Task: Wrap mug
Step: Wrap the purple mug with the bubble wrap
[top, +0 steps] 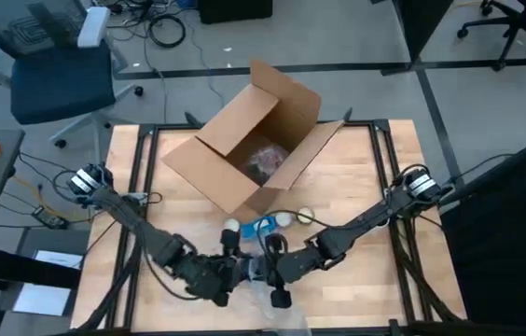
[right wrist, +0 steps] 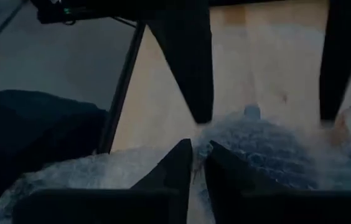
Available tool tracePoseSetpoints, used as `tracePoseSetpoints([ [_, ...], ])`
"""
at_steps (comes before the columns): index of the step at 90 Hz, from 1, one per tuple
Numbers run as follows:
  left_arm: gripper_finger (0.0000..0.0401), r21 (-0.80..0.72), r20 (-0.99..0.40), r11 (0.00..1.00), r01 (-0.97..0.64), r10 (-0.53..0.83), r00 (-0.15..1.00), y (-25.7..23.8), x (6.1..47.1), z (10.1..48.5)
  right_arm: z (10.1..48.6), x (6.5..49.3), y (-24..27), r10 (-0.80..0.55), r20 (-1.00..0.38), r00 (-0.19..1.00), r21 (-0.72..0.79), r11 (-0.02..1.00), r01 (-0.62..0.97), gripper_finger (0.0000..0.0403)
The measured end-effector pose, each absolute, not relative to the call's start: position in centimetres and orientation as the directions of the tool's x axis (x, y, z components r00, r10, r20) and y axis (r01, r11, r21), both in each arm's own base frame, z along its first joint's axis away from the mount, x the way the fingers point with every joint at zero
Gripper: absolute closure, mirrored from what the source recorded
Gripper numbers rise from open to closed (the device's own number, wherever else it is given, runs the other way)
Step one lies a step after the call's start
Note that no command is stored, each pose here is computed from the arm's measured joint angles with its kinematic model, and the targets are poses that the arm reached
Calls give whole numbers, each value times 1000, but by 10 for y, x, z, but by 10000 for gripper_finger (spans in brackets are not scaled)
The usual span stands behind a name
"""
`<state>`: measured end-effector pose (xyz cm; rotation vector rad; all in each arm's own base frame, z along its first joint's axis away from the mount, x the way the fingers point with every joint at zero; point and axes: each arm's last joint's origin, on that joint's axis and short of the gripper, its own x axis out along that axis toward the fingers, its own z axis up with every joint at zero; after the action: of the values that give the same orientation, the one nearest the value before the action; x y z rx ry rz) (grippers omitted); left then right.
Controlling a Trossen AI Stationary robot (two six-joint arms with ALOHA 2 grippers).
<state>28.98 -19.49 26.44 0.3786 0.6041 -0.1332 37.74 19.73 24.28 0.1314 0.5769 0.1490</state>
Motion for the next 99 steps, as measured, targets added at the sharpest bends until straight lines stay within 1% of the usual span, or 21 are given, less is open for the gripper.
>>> tracePoseSetpoints([
  [13, 171, 210, -627, 926, 313, -118, 770, -184, 303, 257, 242, 377, 197, 184, -543, 819, 160, 981, -114, 365],
  [21, 177, 182, -655, 922, 342, -146, 742, -182, 308, 249, 242, 377, 197, 184, -542, 820, 162, 980, -113, 358],
  [30, 184, 178, -670, 908, 379, -170, 722, -185, 310, 243, 241, 376, 197, 181, -551, 815, 157, 981, -112, 352],
  [46, 202, 192, -667, 899, 394, -175, 725, -188, 314, 238, 241, 376, 198, 199, -554, 808, 176, 977, -119, 351],
  [52, 222, 193, -664, 899, 394, -176, 726, -188, 314, 238, 243, 373, 199, 203, -558, 804, 179, 976, -122, 351],
  [58, 254, 193, -667, 899, 394, -174, 724, -188, 314, 238, 250, 368, 202, 216, -551, 806, 182, 974, -136, 351],
  [63, 289, 193, -667, 899, 394, -175, 724, -188, 314, 238, 258, 361, 205, 228, -546, 806, 184, 971, -150, 351],
  [72, 368, 192, -666, 899, 393, -175, 726, -188, 314, 238, 276, 346, 210, 236, -533, 812, 177, 970, -166, 351],
  [75, 384, 190, -662, 901, 390, -176, 729, -188, 314, 238, 282, 341, 212, 231, -525, 819, 171, 972, -164, 351],
  [78, 390, 185, -652, 906, 380, -176, 737, -188, 315, 239, 286, 337, 213, 217, -520, 826, 159, 975, -156, 350],
  [85, 391, 185, -620, 914, 362, -177, 764, -188, 318, 242, 290, 330, 215, 176, -524, 833, 125, 984, -129, 350],
  [93, 396, 192, -597, 915, 356, -179, 782, -188, 320, 244, 286, 328, 213, 125, -557, 821, 89, 992, -91, 350],
  [99, 400, 206, -593, 920, 333, -153, 790, -187, 320, 244, 283, 325, 214, 117, -585, 803, 92, 993, -78, 350],
])
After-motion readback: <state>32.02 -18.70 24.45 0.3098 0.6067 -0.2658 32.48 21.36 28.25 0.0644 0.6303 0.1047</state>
